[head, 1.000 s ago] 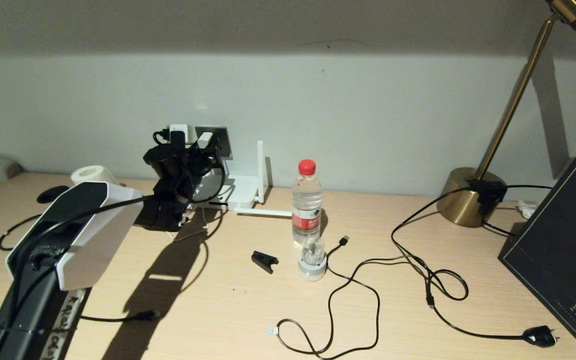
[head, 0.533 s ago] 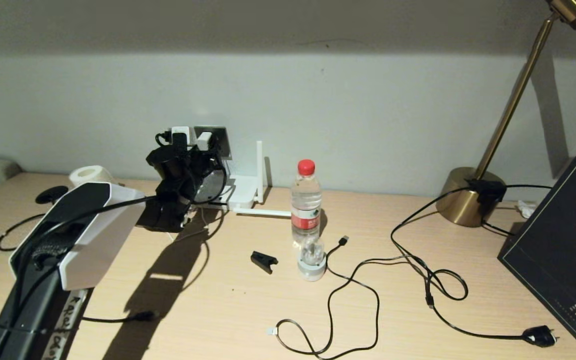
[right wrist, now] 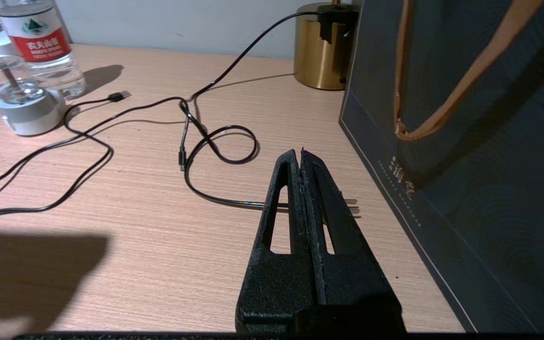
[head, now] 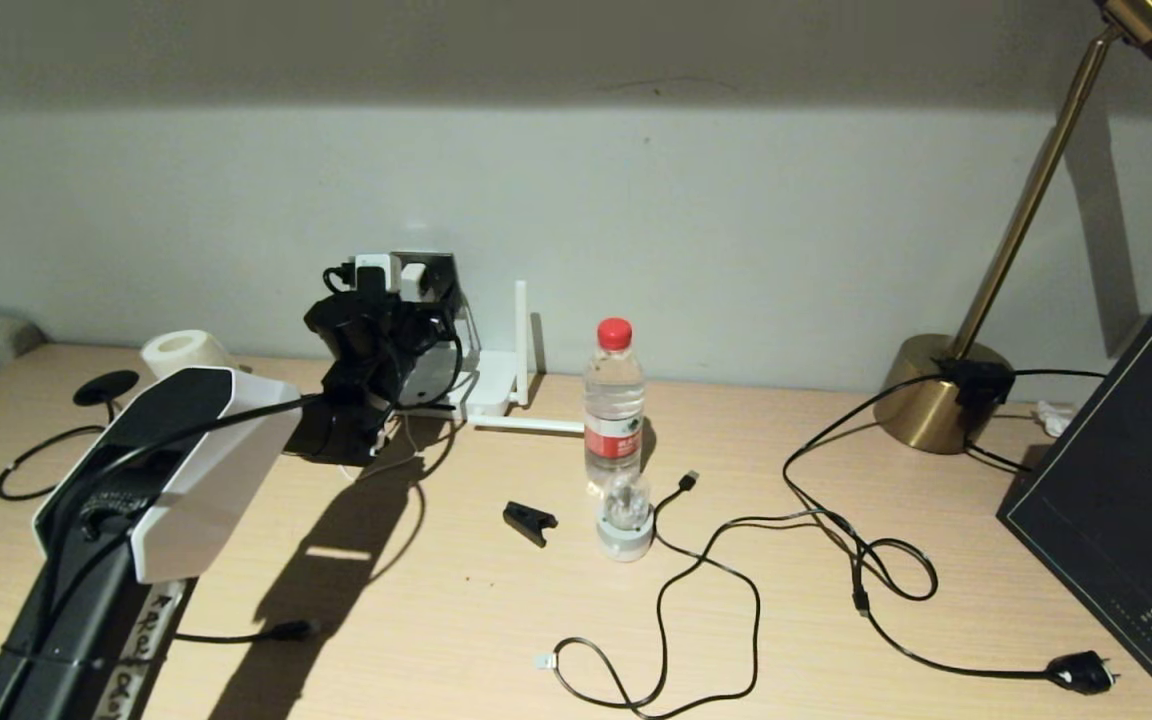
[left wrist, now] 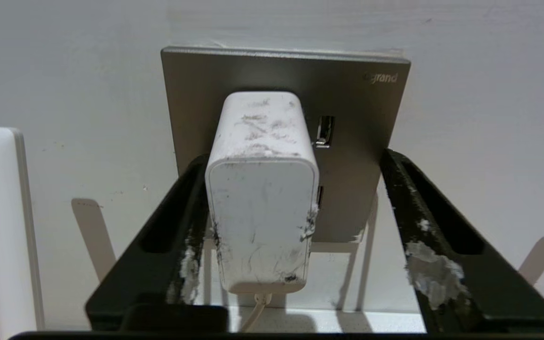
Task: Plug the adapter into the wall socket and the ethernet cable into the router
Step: Plug plug into socket
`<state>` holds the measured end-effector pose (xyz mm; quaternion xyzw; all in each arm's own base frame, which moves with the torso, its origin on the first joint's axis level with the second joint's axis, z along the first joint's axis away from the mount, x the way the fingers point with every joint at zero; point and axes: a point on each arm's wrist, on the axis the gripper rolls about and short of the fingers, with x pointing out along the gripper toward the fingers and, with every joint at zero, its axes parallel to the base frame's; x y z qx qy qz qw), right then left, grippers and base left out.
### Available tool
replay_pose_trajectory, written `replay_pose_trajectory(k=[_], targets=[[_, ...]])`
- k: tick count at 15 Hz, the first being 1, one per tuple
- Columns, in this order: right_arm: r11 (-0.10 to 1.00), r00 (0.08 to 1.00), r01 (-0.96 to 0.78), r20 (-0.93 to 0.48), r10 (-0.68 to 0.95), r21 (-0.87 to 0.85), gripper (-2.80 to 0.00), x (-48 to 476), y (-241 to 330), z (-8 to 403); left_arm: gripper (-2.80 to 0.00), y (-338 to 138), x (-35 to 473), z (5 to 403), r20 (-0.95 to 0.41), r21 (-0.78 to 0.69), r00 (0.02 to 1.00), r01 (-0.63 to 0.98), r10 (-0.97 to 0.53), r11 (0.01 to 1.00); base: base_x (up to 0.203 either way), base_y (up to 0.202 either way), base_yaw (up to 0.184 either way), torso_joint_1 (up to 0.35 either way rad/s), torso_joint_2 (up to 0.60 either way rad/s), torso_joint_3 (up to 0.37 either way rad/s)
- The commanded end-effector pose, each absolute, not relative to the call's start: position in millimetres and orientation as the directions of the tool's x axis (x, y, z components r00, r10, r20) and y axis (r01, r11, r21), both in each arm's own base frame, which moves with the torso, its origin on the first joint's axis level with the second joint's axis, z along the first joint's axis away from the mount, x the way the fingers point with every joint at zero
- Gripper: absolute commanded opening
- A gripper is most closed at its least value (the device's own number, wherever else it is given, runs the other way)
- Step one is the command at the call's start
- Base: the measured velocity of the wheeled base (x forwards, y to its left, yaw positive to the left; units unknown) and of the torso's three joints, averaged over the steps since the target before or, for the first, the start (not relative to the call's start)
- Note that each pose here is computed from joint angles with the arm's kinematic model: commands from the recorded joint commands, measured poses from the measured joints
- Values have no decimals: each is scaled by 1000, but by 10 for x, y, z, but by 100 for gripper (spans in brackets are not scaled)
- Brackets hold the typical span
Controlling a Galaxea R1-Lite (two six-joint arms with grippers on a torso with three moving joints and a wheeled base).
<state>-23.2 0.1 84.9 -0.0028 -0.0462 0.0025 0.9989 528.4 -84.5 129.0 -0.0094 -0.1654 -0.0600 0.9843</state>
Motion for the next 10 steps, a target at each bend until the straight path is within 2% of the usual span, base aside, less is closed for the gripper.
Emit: replay_pose_trajectory(k=[1, 5, 10], targets=[[1000, 998, -6, 57, 6, -6, -280, -203, 1, 753, 0, -835, 5242, 1326, 331, 4, 937, 116, -111, 993, 0, 0, 0, 0, 0, 0], [1000, 998, -6, 57, 6, -6, -280, -203, 1, 753, 0, -799, 4979, 1400, 298, 9, 948, 118, -115, 993, 0, 0, 0, 0, 0, 0], [1000, 998, -6, 57, 6, -6, -280, -203, 1, 753, 0, -690, 4336, 1953, 343, 11, 932, 119, -115, 993, 0, 0, 0, 0, 0, 0]])
